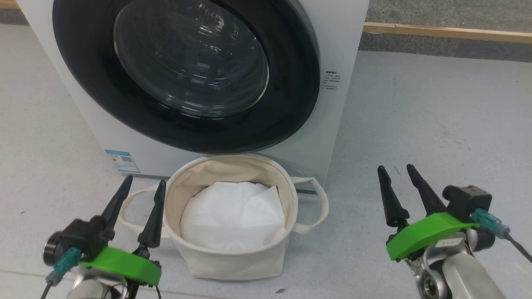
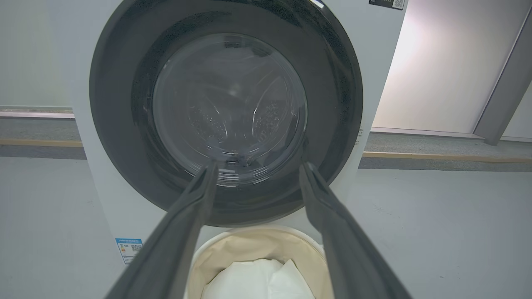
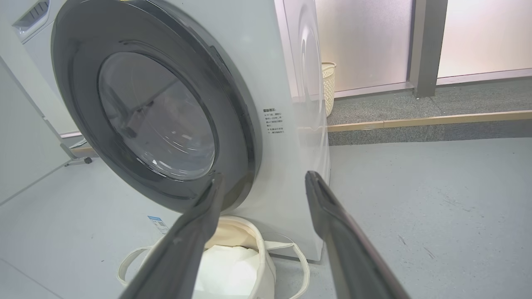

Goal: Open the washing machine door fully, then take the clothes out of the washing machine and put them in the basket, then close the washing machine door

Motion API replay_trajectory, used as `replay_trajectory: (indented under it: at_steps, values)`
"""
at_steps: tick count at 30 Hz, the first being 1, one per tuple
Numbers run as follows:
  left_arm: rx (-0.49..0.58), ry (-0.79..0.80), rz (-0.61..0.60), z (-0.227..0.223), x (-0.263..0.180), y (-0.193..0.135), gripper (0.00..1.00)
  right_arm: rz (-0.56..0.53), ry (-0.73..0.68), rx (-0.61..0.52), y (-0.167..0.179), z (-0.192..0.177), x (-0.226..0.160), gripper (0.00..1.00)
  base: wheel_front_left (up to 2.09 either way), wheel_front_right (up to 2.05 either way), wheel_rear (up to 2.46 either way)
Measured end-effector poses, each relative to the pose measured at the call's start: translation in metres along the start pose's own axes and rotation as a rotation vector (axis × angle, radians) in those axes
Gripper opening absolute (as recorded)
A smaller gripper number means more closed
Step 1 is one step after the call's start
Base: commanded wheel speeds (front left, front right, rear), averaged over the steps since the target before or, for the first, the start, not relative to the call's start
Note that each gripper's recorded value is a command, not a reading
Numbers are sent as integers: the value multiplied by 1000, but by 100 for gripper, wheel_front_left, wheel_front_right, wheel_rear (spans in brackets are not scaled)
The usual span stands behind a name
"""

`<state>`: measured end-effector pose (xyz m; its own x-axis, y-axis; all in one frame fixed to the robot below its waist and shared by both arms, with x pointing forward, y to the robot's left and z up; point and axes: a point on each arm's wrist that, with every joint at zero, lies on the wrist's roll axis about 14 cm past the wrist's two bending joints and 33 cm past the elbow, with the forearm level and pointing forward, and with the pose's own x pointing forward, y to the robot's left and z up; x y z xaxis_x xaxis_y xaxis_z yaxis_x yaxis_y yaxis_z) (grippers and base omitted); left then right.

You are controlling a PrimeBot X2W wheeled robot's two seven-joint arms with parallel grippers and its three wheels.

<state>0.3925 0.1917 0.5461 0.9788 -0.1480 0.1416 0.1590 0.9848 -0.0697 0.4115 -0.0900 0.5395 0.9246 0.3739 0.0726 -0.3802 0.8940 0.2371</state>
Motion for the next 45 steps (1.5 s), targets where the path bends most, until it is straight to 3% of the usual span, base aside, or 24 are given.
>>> replay_trajectory:
  at_steps: [12,34,45]
  values:
    - [150,-32,-48,10,4,-3,100,54,-20,-130,13,8,9,100,0,0,0]
    - [147,-16,-42,4,6,0,100,33,-5,-120,5,2,12,100,0,0,0]
    - [114,-13,33,2,9,29,100,1,27,-73,-10,-12,27,100,0,0,0]
